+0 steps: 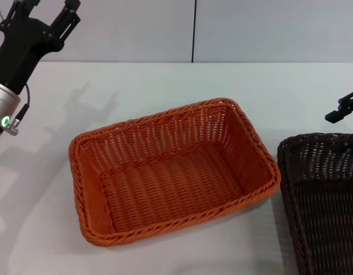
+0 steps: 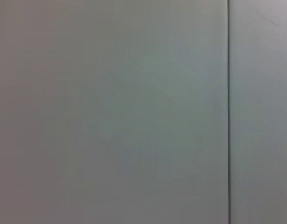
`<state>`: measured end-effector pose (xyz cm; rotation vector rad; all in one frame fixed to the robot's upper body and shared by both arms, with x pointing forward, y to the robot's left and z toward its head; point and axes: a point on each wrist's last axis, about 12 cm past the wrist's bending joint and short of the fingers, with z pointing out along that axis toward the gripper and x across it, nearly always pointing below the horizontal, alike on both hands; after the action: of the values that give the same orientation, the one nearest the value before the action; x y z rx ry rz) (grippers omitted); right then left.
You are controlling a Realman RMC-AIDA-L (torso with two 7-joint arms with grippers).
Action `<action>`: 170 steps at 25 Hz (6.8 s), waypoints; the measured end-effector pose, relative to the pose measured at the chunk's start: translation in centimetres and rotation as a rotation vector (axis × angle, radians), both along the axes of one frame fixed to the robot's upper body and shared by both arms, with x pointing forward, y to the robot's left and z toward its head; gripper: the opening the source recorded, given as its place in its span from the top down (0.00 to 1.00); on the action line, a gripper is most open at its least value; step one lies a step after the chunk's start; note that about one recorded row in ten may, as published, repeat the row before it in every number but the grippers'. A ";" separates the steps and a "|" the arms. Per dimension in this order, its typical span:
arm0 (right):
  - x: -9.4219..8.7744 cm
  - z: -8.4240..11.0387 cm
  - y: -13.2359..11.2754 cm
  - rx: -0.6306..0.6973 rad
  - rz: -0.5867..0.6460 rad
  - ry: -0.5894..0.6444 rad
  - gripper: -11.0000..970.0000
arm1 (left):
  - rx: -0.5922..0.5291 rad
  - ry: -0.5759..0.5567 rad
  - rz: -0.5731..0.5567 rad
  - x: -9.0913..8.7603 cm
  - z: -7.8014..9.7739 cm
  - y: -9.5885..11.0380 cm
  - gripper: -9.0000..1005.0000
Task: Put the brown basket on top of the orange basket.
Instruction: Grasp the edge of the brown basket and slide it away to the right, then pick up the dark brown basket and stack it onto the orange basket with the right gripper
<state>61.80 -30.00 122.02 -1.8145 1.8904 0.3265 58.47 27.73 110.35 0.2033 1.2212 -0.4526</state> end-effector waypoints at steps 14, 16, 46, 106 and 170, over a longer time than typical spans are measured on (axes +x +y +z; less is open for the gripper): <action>1.2 -4.4 -0.7 -0.060 -0.119 0.026 0.44 | 0.000 0.015 0.010 -0.2 -0.4 0.3 0.17; 1.1 -4.9 -0.6 -0.060 -0.118 0.038 0.44 | 0.002 0.023 0.013 -0.1 -0.4 0.3 0.17; -0.8 -5.3 -3.1 0.019 -0.206 0.042 0.76 | 0.003 0.036 0.025 -0.3 -0.7 0.6 0.17; -5.7 -3.2 -6.1 0.648 -0.150 -0.025 0.83 | -0.015 0.020 0.152 -0.1 -0.4 2.8 0.17; -5.1 -5.4 -2.9 1.074 -0.268 -0.234 0.83 | -0.064 -0.010 0.196 0.3 0.2 3.1 0.17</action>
<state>56.69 -32.88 116.58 -0.8239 1.3265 0.7955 58.74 30.79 110.58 0.0306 1.2014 -0.3194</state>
